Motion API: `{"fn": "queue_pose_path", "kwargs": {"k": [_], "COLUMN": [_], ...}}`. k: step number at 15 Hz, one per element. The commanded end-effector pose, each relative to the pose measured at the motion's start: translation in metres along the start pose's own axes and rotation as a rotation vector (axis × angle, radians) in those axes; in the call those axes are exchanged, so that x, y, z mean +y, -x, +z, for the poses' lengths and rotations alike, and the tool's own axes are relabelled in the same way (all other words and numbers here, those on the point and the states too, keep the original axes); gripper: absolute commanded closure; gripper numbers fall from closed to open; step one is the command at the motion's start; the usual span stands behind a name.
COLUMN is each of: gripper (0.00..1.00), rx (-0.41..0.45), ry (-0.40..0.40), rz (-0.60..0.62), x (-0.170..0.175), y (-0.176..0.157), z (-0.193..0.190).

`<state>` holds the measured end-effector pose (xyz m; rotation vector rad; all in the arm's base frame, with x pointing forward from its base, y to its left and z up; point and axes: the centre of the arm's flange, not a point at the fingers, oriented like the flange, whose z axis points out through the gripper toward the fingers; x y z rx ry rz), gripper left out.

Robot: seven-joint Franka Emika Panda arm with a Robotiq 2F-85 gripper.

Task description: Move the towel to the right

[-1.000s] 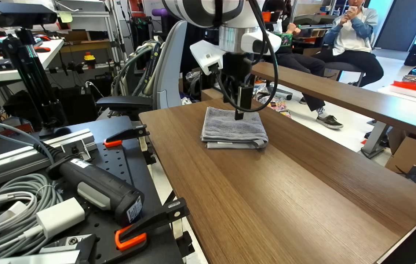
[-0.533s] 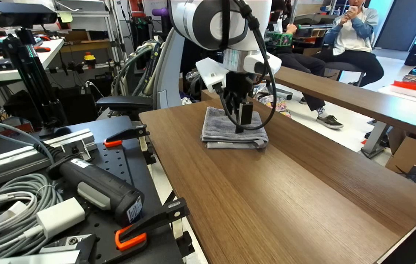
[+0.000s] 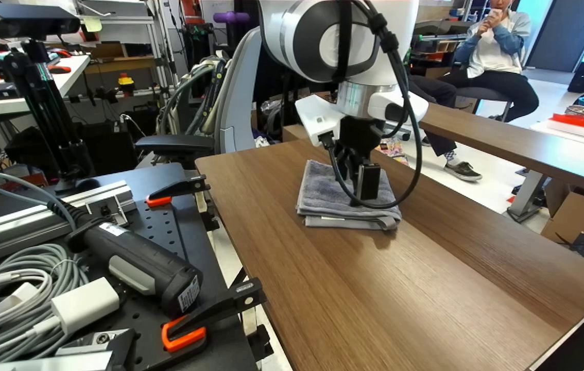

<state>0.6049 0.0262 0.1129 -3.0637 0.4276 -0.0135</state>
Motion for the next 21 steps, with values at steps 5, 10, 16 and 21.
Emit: {"fn": "queue_pose_path", "kwargs": {"k": [5, 10, 16, 21], "gripper": [0.00, 0.00, 0.00, 0.00], "rx": [-0.069, -0.084, -0.031, 0.029], "ry": [0.034, 0.039, -0.005, -0.038], "rz": [0.184, 0.298, 0.288, 0.162], "x": [0.133, 0.211, 0.211, 0.178], "y": [-0.034, -0.042, -0.035, -0.010], "z": [-0.009, -0.019, -0.061, -0.134]}}
